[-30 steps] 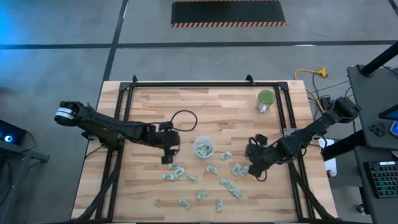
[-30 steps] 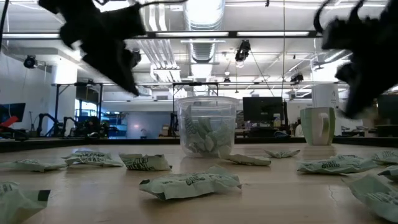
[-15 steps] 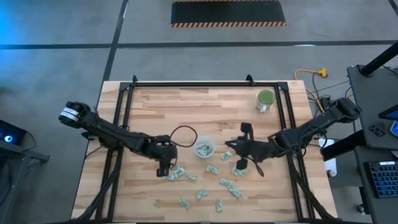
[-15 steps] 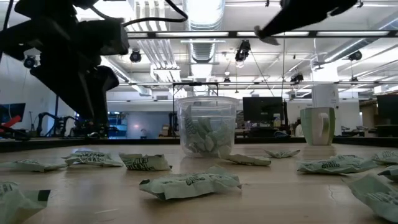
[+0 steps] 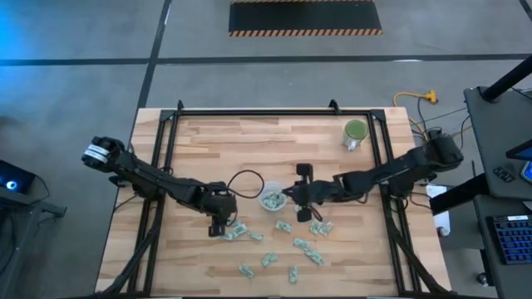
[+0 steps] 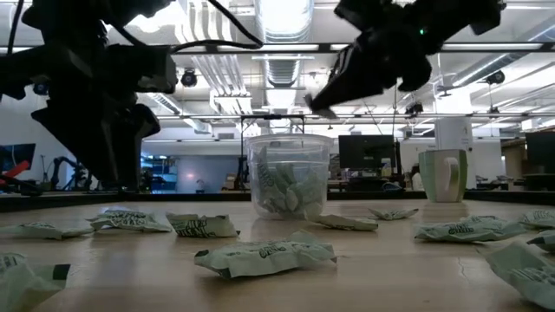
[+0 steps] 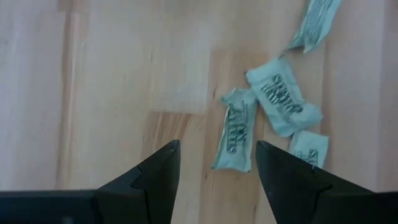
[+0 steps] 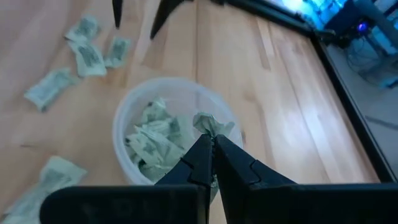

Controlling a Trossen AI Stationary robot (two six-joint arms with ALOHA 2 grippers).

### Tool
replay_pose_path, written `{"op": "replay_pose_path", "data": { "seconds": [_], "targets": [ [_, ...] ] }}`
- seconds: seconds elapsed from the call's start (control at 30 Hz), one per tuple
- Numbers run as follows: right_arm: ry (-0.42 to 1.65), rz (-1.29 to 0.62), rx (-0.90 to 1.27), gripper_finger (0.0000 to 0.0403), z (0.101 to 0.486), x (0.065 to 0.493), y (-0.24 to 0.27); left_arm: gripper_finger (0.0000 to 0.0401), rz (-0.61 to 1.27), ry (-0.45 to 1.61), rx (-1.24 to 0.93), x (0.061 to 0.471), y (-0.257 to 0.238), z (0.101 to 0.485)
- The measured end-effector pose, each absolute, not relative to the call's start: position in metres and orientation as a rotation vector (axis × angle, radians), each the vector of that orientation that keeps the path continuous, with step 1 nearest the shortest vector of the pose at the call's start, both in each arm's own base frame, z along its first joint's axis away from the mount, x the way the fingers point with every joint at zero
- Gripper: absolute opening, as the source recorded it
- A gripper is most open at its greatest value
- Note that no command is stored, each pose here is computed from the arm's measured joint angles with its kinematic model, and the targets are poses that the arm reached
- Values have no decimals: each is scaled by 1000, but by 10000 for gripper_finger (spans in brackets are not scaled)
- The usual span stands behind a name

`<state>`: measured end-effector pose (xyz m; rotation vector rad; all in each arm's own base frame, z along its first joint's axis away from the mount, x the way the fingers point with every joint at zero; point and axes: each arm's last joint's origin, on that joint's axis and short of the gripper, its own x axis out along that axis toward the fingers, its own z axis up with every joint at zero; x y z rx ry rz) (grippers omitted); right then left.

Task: Pick and place Stevia / Truvia into bins
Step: Put the light green stevia packet into the transparent container

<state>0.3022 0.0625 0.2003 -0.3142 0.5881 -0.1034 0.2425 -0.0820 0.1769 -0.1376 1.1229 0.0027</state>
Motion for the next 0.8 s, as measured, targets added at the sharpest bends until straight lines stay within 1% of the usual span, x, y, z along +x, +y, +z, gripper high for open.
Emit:
{"op": "replay_pose_path", "data": {
  "seconds": [0.1, 0.17, 0.33, 0.47, 0.63, 0.8],
  "targets": [
    [615, -110, -318, 12, 193, 310, 60, 193, 1, 1114, -139, 243, -82, 178],
    [635, -110, -320, 22, 188, 313, 59, 193, 4, 1122, -136, 242, -82, 178],
    [644, -107, -313, 68, 185, 322, 56, 193, 13, 1115, -131, 242, -82, 177],
    [644, -106, -317, 103, 188, 324, 57, 193, 25, 1091, -126, 240, -80, 168],
    [640, -95, -331, 129, 202, 315, 57, 193, 25, 1100, -125, 235, -78, 160],
    [697, -116, -273, 140, 211, 299, 54, 193, -11, 1059, -109, 239, -80, 161]
  ]
}}
